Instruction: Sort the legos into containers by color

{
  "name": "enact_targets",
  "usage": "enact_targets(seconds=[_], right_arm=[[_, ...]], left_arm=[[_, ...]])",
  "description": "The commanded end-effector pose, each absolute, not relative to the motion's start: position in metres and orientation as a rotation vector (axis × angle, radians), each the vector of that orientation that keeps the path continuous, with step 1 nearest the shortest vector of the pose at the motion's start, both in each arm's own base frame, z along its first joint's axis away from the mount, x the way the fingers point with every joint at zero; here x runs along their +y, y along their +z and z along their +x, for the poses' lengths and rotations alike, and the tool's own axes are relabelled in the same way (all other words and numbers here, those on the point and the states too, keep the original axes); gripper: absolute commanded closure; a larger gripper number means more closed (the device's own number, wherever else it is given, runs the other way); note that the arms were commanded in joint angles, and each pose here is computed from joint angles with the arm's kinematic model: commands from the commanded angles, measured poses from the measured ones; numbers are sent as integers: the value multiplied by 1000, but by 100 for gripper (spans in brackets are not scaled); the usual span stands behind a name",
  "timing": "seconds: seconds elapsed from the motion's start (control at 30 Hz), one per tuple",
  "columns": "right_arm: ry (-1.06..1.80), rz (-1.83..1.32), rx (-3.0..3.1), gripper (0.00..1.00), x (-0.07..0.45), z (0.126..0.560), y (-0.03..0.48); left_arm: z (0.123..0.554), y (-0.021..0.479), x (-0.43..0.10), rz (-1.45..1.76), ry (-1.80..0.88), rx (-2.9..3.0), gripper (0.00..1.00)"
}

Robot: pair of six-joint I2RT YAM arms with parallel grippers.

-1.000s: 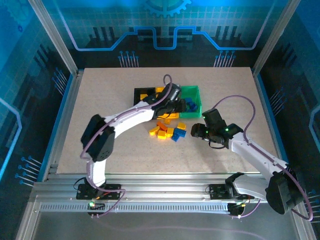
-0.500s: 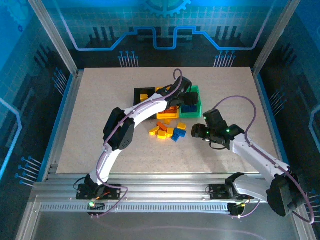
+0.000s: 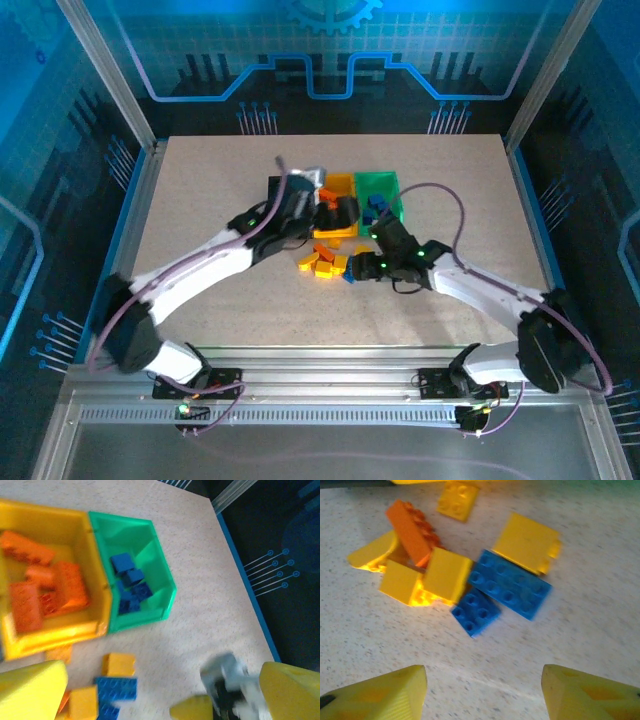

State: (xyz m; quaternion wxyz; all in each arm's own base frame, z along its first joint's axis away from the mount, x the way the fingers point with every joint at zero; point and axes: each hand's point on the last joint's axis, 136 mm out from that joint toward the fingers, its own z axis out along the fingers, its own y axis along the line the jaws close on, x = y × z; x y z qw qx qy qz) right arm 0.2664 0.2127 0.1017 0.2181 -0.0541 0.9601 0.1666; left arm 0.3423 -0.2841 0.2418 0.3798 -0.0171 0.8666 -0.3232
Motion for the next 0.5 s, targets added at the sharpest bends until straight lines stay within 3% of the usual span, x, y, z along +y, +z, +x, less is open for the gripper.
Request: enact_targets(seconds=[0.0,0.2,0.47], right_arm=[[422,-202,2614,39,236,289,109],[362,-100,2655,50,257,321,86],[222,-45,2697,65,262,358,62]], left_arm=[[311,209,-238,-149,-726,2255,1],[256,173,-179,-244,-649,2306,1],[225,155,-142,-327,-619,2306,1]])
